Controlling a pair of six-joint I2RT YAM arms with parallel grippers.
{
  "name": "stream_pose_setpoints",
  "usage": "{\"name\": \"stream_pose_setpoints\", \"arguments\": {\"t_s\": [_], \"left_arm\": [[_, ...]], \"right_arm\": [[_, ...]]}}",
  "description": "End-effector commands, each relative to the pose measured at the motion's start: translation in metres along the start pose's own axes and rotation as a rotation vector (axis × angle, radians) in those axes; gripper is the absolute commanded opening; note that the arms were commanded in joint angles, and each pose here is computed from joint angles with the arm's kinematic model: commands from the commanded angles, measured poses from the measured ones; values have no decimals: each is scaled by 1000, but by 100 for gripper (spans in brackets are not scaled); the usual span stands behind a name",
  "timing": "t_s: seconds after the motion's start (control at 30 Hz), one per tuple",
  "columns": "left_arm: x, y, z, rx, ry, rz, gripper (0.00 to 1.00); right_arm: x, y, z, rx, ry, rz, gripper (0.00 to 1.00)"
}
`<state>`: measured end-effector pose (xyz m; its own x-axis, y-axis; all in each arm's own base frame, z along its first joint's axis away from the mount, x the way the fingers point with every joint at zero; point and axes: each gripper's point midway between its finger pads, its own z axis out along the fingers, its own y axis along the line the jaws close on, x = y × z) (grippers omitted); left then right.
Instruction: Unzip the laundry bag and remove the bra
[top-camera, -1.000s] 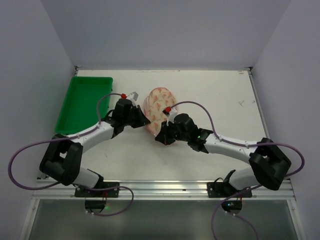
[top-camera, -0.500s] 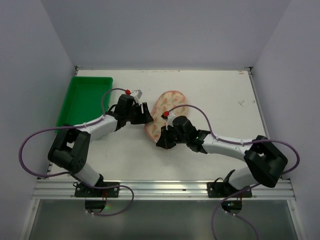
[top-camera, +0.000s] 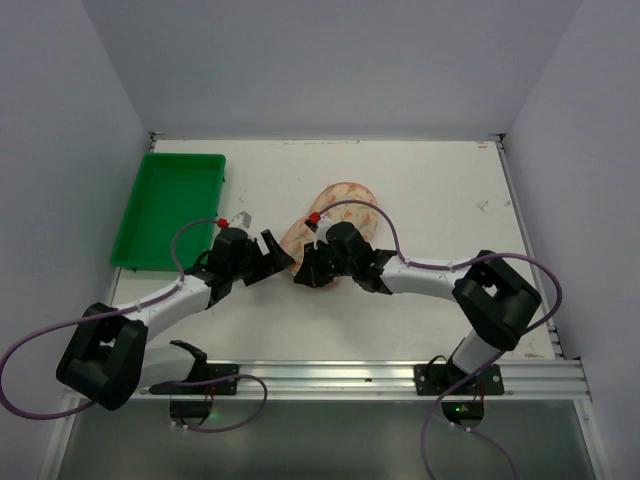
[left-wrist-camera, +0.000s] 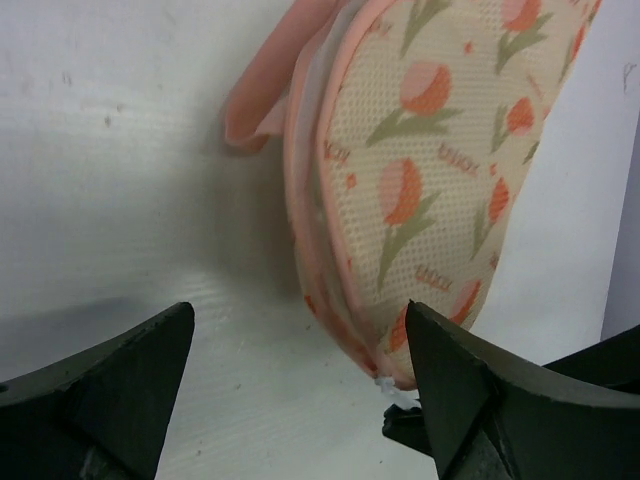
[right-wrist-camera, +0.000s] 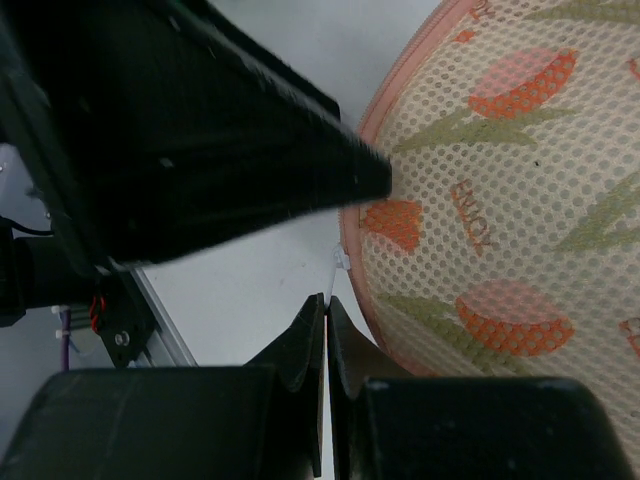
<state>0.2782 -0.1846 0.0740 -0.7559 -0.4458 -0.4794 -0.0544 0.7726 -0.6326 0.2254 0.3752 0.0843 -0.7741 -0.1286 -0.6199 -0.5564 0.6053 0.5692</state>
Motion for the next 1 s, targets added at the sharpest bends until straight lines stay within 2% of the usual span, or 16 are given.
{"name": "stream_pose_setpoints", "arguments": {"t_s": [0.0, 0.03, 0.1, 0.17, 0.23, 0.27, 0.37, 0.4, 0.43, 0.97], "left_arm": [[3, -19, 2, 77, -22, -65, 88], [6, -22, 3, 87, -9, -60, 87], [6, -30, 6, 106, -5, -56, 75], [7, -37, 8, 115, -4, -48, 57], [11, -41, 11, 117, 6, -41, 47], [13, -42, 12, 118, 14, -39, 36], [11, -41, 12, 115, 8, -37, 15], [11, -41, 11, 109, 6, -35, 4], [9, -40, 11, 104, -4, -35, 0], [-32, -36, 11, 67, -4, 115, 0]], "right_arm": [[-30, 16, 5, -39, -84, -18, 0], [-30, 16, 6, -36, -85, -19, 0], [-29, 14, 6, -32, -84, -18, 0], [-27, 12, 7, -28, -83, -16, 0], [-27, 12, 7, -24, -84, -17, 0], [-28, 12, 6, -24, -84, -18, 0], [-27, 13, 3, -25, -85, -22, 0], [-26, 12, 0, -19, -85, -24, 0], [-25, 11, -2, -17, -87, -28, 0], [1, 2, -33, 22, 38, -71, 0]]}}
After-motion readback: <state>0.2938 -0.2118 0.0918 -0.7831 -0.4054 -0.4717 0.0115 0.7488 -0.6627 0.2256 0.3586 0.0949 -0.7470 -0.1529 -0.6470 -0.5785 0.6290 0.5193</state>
